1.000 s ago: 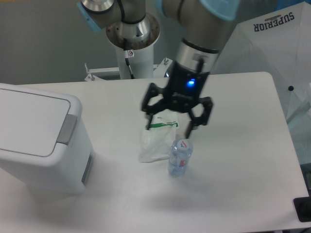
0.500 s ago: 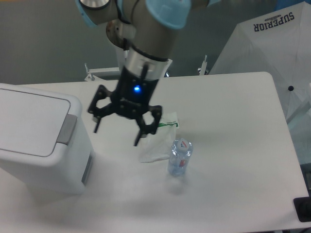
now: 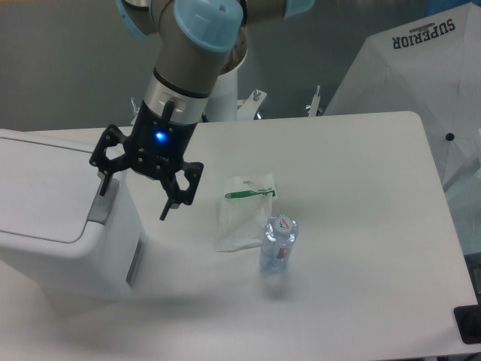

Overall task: Open the trash can
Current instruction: 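Lower the gripper onto the trash can lid's raised edge, then push the lid edge with the gripper to flip the lid open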

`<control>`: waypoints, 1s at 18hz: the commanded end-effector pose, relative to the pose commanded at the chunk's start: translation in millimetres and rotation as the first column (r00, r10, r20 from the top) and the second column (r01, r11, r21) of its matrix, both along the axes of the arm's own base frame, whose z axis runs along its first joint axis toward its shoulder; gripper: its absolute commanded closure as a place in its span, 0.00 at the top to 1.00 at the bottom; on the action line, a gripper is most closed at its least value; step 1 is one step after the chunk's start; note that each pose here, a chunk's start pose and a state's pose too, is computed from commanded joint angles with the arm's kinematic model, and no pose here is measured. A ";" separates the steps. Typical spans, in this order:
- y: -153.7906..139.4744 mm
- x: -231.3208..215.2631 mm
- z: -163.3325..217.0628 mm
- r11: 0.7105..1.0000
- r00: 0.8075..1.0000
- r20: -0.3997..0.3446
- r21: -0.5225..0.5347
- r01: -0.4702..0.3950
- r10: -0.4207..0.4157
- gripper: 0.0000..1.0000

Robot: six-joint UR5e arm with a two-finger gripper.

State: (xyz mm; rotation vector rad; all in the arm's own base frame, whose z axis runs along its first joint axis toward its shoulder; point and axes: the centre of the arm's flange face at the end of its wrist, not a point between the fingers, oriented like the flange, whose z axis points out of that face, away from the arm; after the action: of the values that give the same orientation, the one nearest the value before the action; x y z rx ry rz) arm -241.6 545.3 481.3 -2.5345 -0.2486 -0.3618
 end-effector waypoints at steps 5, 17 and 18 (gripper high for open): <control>5.6 -0.3 -5.7 1.000 1.000 -0.007 0.010 0.004 -0.004 1.00; 14.1 -8.1 -18.1 1.000 1.000 -0.019 0.022 0.001 -0.001 1.00; 14.0 -7.9 -18.8 1.000 1.000 -0.018 0.021 0.001 -0.001 1.00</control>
State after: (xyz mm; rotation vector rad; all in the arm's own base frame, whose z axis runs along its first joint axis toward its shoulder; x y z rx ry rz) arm -249.5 559.2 462.5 -2.5165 -0.2358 -0.3399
